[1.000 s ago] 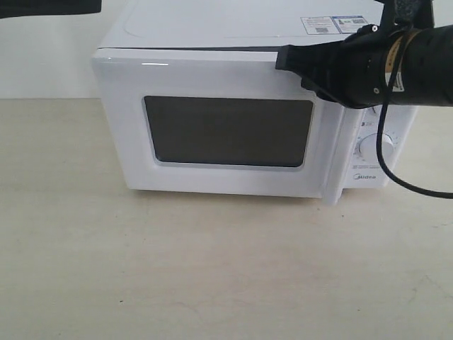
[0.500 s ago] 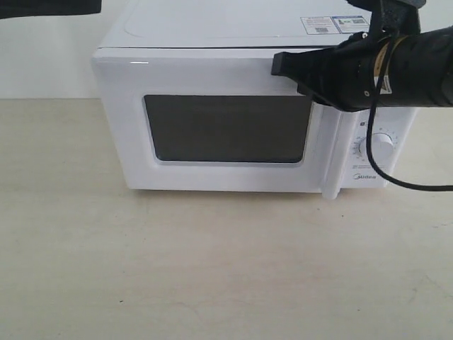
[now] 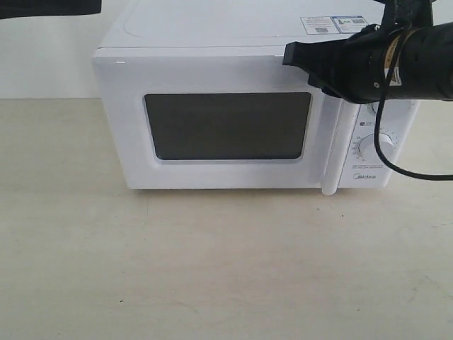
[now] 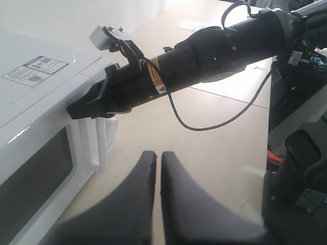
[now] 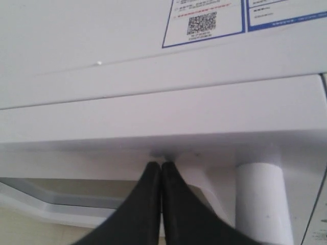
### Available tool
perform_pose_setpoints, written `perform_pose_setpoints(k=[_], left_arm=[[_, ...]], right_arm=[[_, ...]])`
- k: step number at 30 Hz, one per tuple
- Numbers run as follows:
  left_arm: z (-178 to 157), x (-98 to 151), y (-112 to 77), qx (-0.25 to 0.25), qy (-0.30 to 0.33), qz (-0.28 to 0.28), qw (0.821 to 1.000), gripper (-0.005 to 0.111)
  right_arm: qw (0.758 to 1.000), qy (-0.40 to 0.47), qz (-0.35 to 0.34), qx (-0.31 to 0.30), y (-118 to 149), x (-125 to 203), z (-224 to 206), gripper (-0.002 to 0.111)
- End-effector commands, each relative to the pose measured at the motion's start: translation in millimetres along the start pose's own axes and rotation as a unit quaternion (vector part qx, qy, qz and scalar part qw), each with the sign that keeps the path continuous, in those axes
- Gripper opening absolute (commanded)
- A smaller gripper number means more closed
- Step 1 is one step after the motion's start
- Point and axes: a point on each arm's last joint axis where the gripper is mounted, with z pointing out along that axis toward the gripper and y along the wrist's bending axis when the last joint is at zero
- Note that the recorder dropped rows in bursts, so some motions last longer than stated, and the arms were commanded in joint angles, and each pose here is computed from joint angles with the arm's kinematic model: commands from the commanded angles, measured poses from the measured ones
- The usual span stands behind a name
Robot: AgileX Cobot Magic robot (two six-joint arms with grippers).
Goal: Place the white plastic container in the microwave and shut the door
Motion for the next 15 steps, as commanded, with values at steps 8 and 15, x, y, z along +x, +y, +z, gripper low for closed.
perform_pose_setpoints(k=[8, 15], left_arm=[[-2, -3, -0.8, -0.011, -0.009, 0.003, 1.000, 0.004], [-2, -3, -2.5, -0.001, -0.005, 0.003, 1.000, 0.004]], right_arm=[[0.997, -0.045, -0.055, -0.022, 12, -8, -56, 0.000], [0.992, -0.027, -0.058, 0.108, -13, -11, -104, 0.000]])
